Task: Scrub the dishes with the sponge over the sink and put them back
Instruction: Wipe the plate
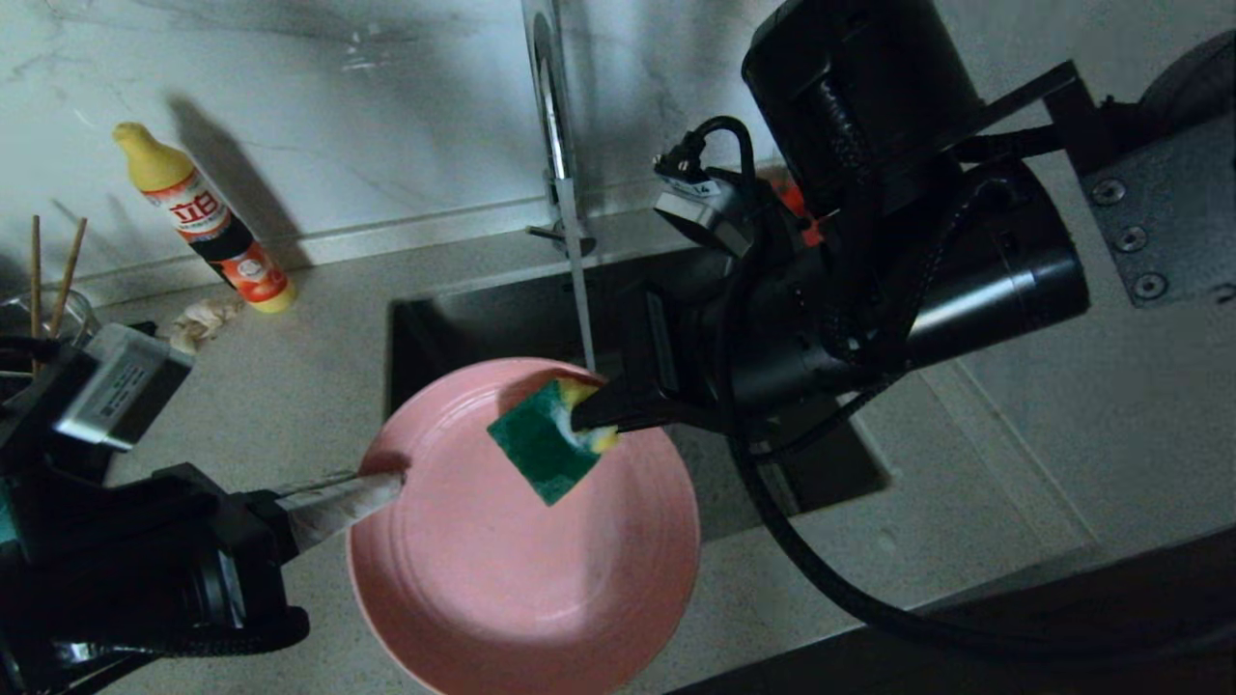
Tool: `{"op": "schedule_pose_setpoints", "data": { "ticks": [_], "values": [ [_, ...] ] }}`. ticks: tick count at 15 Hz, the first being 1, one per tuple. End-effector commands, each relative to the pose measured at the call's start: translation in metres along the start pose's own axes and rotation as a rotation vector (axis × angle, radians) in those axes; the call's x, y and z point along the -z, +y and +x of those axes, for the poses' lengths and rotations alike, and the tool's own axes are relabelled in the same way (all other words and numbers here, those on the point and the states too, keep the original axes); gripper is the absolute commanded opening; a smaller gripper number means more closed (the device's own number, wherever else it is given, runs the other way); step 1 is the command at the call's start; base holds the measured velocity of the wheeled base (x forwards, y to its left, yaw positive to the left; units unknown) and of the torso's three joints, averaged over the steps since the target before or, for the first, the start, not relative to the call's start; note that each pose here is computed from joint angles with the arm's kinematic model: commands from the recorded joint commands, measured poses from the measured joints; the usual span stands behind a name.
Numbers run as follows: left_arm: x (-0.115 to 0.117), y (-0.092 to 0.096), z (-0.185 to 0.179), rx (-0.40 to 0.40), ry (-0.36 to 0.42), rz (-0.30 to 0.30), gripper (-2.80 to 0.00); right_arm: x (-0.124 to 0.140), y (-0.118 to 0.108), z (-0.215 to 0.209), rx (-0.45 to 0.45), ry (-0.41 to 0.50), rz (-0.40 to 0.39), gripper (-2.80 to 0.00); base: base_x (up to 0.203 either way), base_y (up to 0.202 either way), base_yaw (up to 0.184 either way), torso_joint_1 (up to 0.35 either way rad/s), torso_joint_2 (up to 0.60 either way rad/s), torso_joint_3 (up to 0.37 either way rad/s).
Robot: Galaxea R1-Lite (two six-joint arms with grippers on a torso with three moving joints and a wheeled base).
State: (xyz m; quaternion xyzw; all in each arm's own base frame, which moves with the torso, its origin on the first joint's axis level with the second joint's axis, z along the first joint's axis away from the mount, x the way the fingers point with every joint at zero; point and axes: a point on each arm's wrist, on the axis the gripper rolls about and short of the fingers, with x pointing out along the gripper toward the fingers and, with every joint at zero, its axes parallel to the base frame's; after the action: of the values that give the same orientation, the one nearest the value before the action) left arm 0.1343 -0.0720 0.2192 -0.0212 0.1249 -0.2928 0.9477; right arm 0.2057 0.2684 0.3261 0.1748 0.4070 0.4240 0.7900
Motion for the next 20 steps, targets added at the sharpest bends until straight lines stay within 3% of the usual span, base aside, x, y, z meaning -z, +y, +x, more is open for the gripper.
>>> {"op": "schedule_pose_setpoints", "data": {
  "ticks": [1,8,13,20],
  "values": [
    [0.0,0.0,0.001,0.001,0.002,-0.002,-2.8,0.007,0.003,0.019,-0.008,0.039,-0.007,-2.8,0.0,0.0,0.0,0.0,0.0,0.0],
    [0.002,0.001,0.004,-0.001,0.012,-0.005,-2.8,0.034,0.025,0.048,-0.048,0.135,-0.068,-2.8,0.0,0.0,0.0,0.0,0.0,0.0],
    [-0.007,0.0,0.003,-0.005,-0.02,-0.008,-2.8,0.041,0.02,0.041,0.038,0.183,-0.046,-2.8,0.0,0.0,0.0,0.0,0.0,0.0],
    [-0.012,0.0,0.001,-0.015,-0.041,-0.008,-2.8,0.037,0.012,0.016,0.105,0.168,-0.023,-2.8,0.0,0.0,0.0,0.0,0.0,0.0]
  ]
}}
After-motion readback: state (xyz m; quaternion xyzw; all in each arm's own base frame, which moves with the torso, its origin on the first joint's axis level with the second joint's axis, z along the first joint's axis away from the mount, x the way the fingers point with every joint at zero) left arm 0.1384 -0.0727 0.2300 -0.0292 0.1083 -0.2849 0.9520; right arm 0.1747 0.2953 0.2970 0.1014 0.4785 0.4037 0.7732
